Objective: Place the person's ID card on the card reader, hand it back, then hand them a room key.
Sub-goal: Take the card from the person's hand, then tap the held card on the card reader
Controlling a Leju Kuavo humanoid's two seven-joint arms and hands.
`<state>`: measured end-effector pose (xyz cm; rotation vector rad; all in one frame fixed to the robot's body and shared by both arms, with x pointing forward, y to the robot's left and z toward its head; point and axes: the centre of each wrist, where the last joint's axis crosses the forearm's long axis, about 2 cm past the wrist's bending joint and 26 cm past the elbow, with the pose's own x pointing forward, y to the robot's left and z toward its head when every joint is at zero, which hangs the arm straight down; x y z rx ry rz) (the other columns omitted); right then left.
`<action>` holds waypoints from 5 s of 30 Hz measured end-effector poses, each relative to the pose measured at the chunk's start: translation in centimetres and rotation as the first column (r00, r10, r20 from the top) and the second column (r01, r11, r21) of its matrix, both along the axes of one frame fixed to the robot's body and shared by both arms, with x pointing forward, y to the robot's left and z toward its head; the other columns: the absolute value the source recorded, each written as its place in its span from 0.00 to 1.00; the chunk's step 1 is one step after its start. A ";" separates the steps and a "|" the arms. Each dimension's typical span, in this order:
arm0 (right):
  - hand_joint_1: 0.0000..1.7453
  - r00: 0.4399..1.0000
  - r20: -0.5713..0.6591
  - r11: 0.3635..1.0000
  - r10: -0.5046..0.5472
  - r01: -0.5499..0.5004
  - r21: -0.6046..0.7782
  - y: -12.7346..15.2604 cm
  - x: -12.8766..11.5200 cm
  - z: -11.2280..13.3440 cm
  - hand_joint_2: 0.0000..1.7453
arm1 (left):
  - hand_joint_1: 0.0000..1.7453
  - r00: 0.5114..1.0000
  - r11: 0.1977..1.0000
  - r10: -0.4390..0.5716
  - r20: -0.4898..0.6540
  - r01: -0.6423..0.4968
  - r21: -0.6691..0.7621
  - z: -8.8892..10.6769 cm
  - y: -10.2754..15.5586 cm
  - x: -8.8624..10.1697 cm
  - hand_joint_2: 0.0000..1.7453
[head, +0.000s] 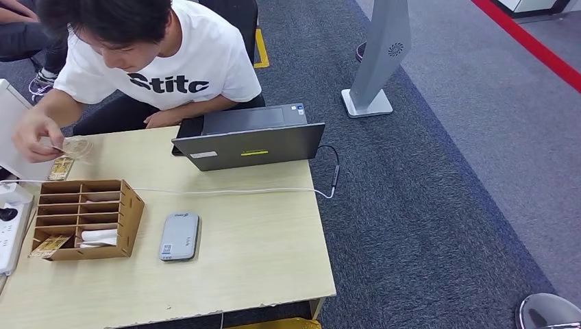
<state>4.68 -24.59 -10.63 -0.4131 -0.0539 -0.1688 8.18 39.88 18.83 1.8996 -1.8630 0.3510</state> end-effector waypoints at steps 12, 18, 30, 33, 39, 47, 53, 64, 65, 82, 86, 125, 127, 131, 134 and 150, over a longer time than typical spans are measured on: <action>0.00 1.000 -0.014 0.999 0.019 -0.019 0.028 0.1 0.0 0.0 1.00 | 0.00 0.963 0.974 -0.224 -0.153 0.214 -0.076 -2.9 -4.0 0.7 1.00; 0.00 1.000 -0.020 0.999 0.025 -0.024 0.034 0.1 0.0 0.0 1.00 | 0.00 0.939 0.960 -0.279 -0.200 0.266 -0.086 -3.7 -4.6 1.1 1.00; 0.00 0.997 -0.010 0.996 0.072 -0.071 0.052 0.2 0.0 0.0 1.00 | 0.00 0.913 0.950 -0.309 -0.267 0.309 -0.040 -4.3 -4.8 2.5 1.00; 0.00 0.996 -0.009 0.995 0.088 -0.088 0.054 0.2 0.1 0.0 1.00 | 0.00 0.905 0.940 -0.337 -0.259 0.339 -0.040 -4.3 -4.4 3.6 1.00; 0.00 0.994 -0.015 0.992 0.113 -0.112 0.062 0.2 0.1 0.0 1.00 | 0.00 0.882 0.935 -0.344 -0.322 0.354 -0.032 -4.3 -3.4 6.2 1.00; 0.00 0.992 -0.023 0.990 0.125 -0.123 0.071 0.2 0.1 0.0 1.00 | 0.00 0.870 0.930 -0.364 -0.333 0.357 -0.083 -4.9 -1.9 8.4 1.00; 0.00 0.992 -0.030 0.990 0.126 -0.124 0.071 0.2 0.1 0.0 1.00 | 0.00 0.859 0.929 -0.365 -0.360 0.360 -0.082 -5.5 -1.5 9.0 1.00; 0.00 0.990 -0.029 0.988 0.139 -0.137 0.070 0.2 0.1 0.0 1.00 | 0.98 0.845 0.930 -0.359 -0.397 0.358 -0.081 -6.1 -1.4 9.1 1.00; 0.00 0.989 -0.028 0.988 0.143 -0.140 0.070 0.3 0.1 0.0 1.00 | 1.00 0.844 0.931 -0.358 -0.400 0.356 -0.082 -6.1 -1.4 9.1 1.00; 0.00 0.985 -0.030 0.983 0.170 -0.167 0.072 0.3 0.1 0.0 1.00 | 1.00 0.814 0.921 -0.379 -0.441 0.377 -0.095 -6.5 -1.9 9.1 1.00; 0.00 0.983 -0.032 0.981 0.179 -0.176 0.078 0.3 0.2 0.0 1.00 | 1.00 0.794 0.916 -0.385 -0.471 0.389 -0.092 -6.7 -2.4 9.3 1.00; 0.00 0.953 -0.051 0.950 0.299 -0.293 0.104 0.2 0.6 0.0 1.00 | 1.00 0.456 0.823 -0.276 -0.846 0.567 0.037 -10.7 -13.8 19.3 1.00; 0.00 0.952 -0.051 0.950 0.301 -0.295 0.104 0.1 0.6 0.0 1.00 | 1.00 0.435 0.820 -0.274 -0.858 0.571 0.028 -11.2 -13.7 19.3 1.00; 0.00 0.950 -0.053 0.948 0.307 -0.300 0.105 0.1 0.6 0.0 1.00 | 1.00 0.393 0.816 -0.264 -0.881 0.578 0.014 -12.1 -13.6 19.2 1.00; 0.00 0.949 -0.056 0.947 0.310 -0.303 0.104 0.1 0.6 -0.1 1.00 | 1.00 0.366 0.818 -0.250 -0.897 0.575 0.006 -12.8 -13.6 19.1 1.00; 0.00 0.944 -0.057 0.942 0.326 -0.320 0.098 0.0 0.6 -0.1 1.00 | 1.00 0.304 0.819 -0.223 -0.926 0.574 -0.009 -14.1 -13.5 19.2 1.00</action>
